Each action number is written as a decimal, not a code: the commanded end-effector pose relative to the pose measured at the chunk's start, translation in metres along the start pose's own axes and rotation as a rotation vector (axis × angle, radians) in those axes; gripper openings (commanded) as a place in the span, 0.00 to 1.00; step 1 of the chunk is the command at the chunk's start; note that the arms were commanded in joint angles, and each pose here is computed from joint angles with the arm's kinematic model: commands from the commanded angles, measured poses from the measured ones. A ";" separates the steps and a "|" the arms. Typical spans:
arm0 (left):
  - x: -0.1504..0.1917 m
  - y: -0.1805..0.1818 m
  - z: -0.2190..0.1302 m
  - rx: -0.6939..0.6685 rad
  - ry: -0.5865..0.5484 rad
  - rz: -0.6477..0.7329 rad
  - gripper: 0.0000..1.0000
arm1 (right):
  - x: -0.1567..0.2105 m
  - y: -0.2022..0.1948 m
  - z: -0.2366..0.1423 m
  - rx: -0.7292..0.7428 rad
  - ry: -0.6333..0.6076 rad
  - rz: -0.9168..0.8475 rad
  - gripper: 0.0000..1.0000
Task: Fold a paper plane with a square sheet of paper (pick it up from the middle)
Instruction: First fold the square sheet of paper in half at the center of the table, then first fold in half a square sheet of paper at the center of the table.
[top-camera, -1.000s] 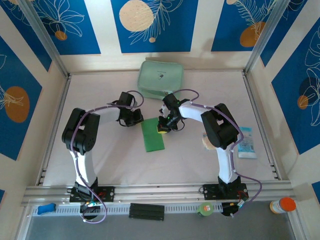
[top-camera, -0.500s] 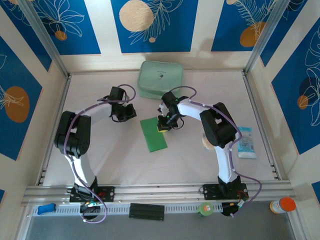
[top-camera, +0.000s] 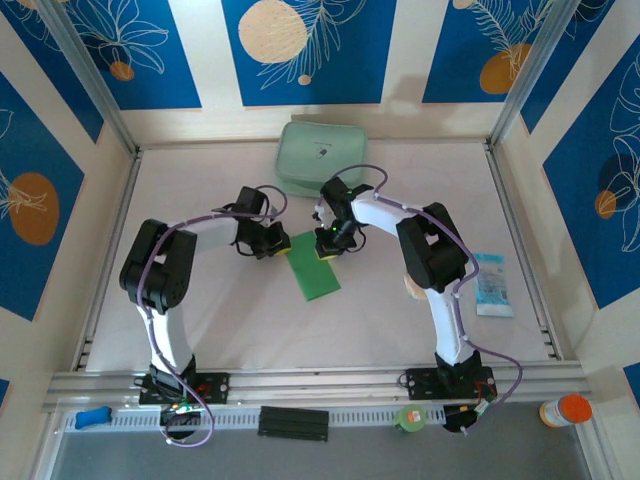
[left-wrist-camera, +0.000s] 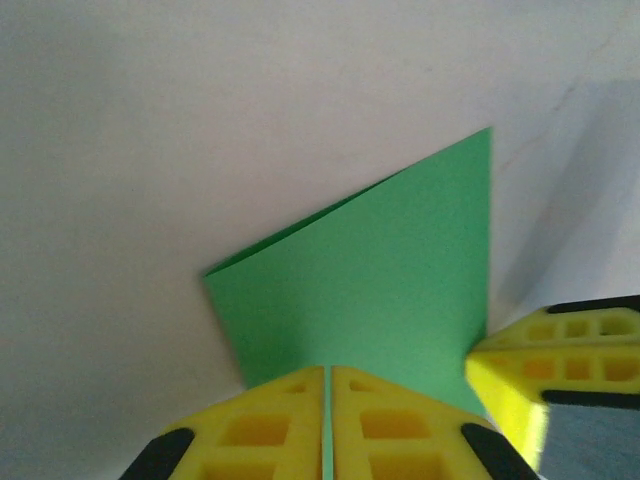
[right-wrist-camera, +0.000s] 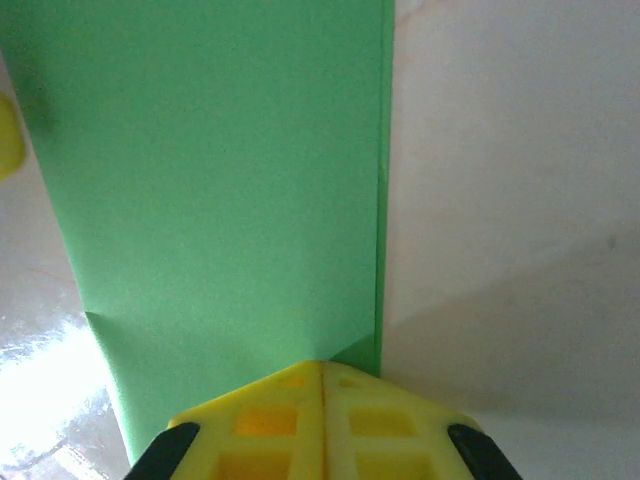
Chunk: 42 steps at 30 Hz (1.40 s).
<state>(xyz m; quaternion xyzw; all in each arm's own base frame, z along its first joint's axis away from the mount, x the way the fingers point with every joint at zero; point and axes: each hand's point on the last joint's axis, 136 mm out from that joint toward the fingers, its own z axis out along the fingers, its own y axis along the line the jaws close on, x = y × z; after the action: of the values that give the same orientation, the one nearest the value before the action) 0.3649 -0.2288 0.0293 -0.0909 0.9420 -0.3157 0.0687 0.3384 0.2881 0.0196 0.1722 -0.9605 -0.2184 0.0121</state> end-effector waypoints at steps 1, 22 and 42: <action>0.005 0.011 0.008 -0.035 0.020 -0.026 0.10 | -0.010 0.011 -0.011 -0.032 -0.025 -0.043 0.08; 0.015 0.032 0.015 -0.095 0.027 -0.097 0.09 | 0.017 0.098 0.013 -0.294 -0.052 0.143 0.00; 0.018 0.042 0.019 -0.117 0.030 -0.099 0.09 | 0.070 0.069 0.041 -0.237 0.084 0.167 0.00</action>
<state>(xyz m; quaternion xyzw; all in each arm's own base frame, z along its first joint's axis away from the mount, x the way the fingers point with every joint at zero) 0.3650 -0.2280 0.0185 -0.1186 0.9389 -0.3165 0.0643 0.2726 0.3544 0.0167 0.0992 -0.9351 -0.3372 0.0460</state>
